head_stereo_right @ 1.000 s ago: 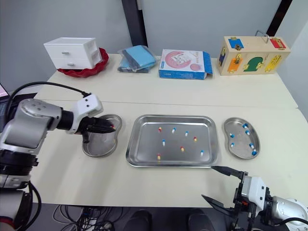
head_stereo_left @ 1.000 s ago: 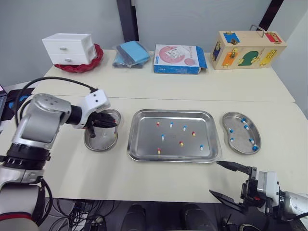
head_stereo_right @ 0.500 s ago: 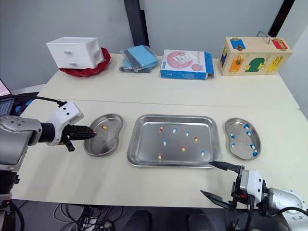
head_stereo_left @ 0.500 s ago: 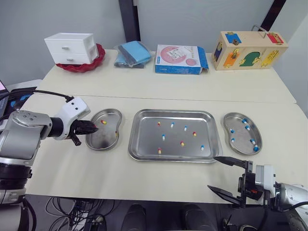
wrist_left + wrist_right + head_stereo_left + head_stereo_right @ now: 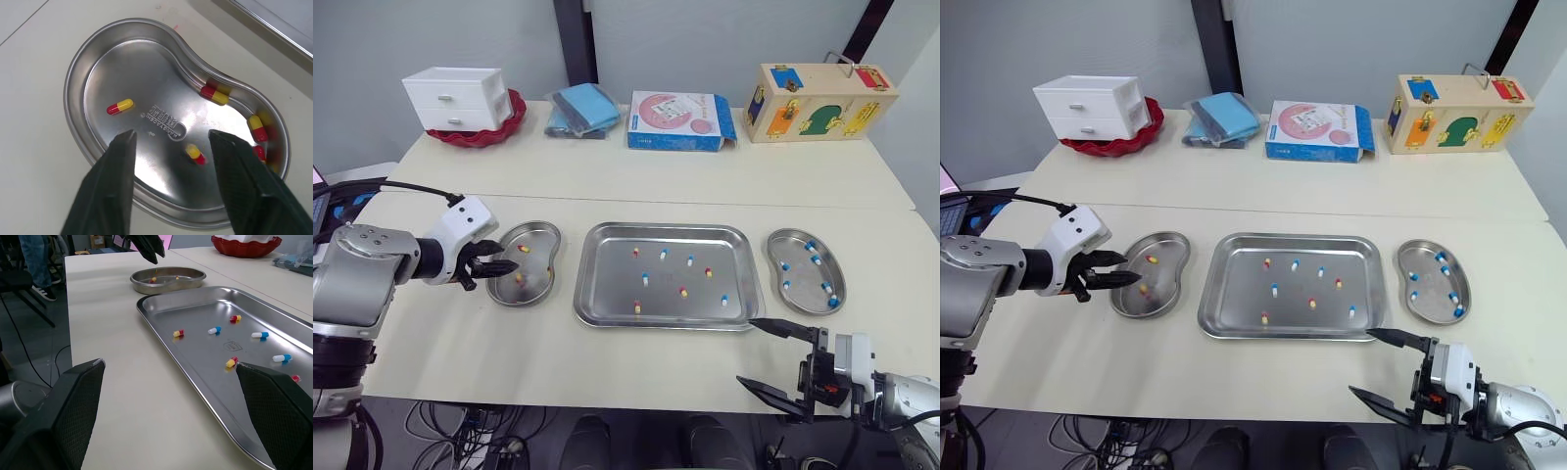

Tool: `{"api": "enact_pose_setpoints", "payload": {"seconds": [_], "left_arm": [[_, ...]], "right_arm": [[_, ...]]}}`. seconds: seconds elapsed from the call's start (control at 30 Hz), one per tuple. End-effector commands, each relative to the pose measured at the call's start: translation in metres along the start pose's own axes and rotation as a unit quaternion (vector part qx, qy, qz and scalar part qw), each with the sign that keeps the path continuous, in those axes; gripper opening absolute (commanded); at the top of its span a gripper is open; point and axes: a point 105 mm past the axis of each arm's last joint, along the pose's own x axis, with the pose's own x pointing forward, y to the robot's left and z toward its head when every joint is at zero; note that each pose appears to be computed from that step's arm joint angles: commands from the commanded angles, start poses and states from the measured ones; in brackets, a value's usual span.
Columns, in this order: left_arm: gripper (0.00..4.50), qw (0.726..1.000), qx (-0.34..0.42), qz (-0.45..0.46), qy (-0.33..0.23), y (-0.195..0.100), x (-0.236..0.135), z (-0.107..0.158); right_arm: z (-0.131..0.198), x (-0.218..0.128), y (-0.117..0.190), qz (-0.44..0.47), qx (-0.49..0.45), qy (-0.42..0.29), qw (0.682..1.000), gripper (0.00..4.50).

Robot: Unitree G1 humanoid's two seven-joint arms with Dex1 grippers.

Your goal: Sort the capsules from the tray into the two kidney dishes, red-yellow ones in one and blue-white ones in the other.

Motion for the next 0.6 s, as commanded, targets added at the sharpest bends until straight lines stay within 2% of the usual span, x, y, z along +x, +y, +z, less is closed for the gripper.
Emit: {"api": "enact_pose_setpoints", "payload": {"seconds": [0.03,0.1,0.13,0.27,0.47,0.6], "left_arm": [[3.68,1.000,0.014,0.008,-0.005,0.002,-0.007,0.009],[4.36,1.000,0.014,0.007,-0.005,0.002,-0.007,0.009],[4.48,1.000,0.014,0.008,-0.005,0.002,-0.007,0.009],[4.48,1.000,0.014,0.009,-0.007,0.003,-0.008,0.009],[4.48,0.999,-0.002,-0.006,-0.049,-0.004,-0.013,0.015],[4.48,0.996,-0.020,0.008,-0.087,-0.002,-0.031,0.003]], "right_arm": [[0.009,-0.002,-0.003,-0.005,-0.017,-0.010,1.000,4.50],[0.009,-0.002,-0.003,-0.005,-0.019,-0.011,1.000,4.50],[0.009,-0.002,-0.003,-0.005,-0.020,-0.011,1.000,4.50],[0.009,-0.003,-0.003,-0.005,-0.019,-0.005,1.000,4.50],[0.011,-0.010,-0.010,-0.023,-0.006,0.013,1.000,4.50],[0.010,-0.026,-0.017,-0.027,0.028,0.092,0.995,4.50]]}}
